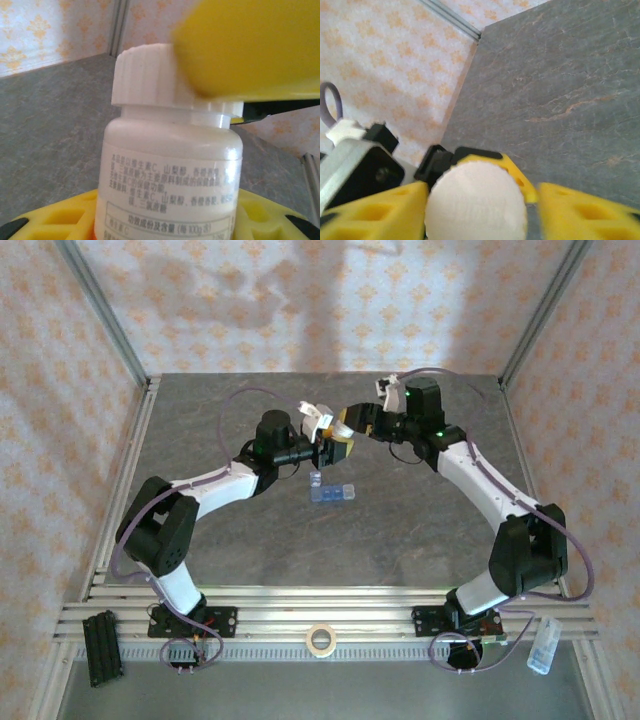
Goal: Sort the pills into containers
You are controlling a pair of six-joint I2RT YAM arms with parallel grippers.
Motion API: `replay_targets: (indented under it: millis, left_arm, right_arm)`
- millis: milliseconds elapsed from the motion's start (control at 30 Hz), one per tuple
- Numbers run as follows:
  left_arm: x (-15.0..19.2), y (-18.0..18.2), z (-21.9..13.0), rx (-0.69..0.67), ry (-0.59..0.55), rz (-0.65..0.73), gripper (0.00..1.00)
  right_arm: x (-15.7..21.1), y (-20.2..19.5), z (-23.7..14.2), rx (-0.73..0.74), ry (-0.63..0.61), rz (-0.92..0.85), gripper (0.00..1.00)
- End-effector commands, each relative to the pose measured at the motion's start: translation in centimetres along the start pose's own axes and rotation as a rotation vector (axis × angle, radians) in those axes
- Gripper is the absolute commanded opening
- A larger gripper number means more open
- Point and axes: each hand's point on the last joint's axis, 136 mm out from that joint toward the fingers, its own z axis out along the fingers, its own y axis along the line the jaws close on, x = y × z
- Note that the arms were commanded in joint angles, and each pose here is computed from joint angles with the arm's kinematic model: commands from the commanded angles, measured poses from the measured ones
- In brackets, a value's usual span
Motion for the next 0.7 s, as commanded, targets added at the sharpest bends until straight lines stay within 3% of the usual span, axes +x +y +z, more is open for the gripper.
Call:
replay_targets:
  millis: [0, 133, 267, 433, 667]
  left_arm:
    - [-2.1, 1.1, -1.0, -0.088, -0.021, 0.101, 0.00]
    - [-0.7, 1.6, -1.2, -0.163, 0.050, 0.193, 0.00]
    - [0.2, 1.4, -0.9, -0.199, 0.092, 0.267, 0.00]
    - [0.7, 1.2, -0.5, -0.198, 0.113, 0.284, 0.00]
    - [1.0, 0.8, -0.1, -0.188, 0.127, 0.294, 0.00]
  right_arm:
    - [-0.5, 1.7, -2.0, -0.017, -0.033, -0.049, 0.79]
    - [-0.4, 0.5, -2.8, 0.070, -0.066, 0.020, 0.82]
    - [-0.6, -2.8, -2.7, 0.203, -0.130, 0.200, 0.83]
    - [-0.6, -3.9, -1.6, 0.172, -0.175, 0.303, 0.82]
    - [-0.2, -3.1, -0.8, 0.163, -0.159, 0.294, 0.81]
